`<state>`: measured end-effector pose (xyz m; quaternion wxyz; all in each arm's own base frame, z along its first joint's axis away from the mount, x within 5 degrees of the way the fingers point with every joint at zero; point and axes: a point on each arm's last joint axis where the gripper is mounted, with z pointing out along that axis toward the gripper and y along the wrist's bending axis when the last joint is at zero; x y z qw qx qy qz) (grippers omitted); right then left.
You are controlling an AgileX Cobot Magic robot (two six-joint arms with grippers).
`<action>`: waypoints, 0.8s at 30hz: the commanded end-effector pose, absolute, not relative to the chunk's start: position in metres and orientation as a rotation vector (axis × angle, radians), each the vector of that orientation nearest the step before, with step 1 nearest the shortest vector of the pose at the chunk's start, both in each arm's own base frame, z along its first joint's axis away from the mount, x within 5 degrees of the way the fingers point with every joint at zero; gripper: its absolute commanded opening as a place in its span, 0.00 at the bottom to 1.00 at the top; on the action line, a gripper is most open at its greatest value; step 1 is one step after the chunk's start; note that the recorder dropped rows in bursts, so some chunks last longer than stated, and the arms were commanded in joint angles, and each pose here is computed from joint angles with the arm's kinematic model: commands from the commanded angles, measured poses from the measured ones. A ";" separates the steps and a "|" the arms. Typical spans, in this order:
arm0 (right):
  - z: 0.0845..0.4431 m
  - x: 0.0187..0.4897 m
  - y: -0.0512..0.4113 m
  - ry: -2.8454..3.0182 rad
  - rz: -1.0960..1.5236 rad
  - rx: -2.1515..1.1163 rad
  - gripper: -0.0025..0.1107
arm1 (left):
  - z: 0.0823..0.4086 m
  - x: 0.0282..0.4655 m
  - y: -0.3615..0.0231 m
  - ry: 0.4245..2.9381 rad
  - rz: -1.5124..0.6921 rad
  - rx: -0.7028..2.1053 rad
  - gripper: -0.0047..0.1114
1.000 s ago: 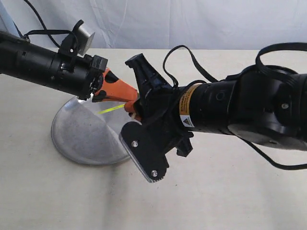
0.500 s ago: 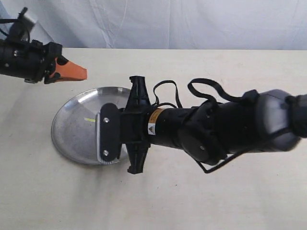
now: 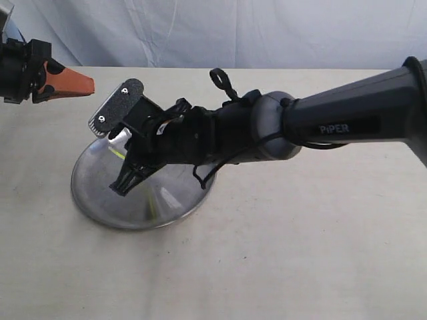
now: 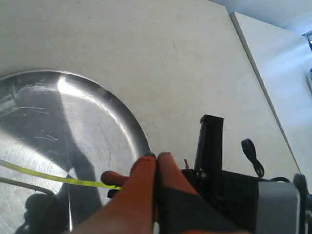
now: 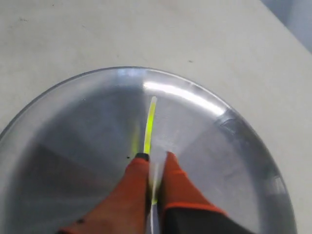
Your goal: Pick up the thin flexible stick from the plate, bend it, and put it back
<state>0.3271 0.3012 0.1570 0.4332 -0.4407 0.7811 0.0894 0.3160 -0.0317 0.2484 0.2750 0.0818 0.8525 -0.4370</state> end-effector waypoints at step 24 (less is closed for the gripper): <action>0.179 0.343 0.283 2.044 0.327 -0.908 0.45 | 0.251 0.318 -0.029 2.267 -1.118 0.250 0.04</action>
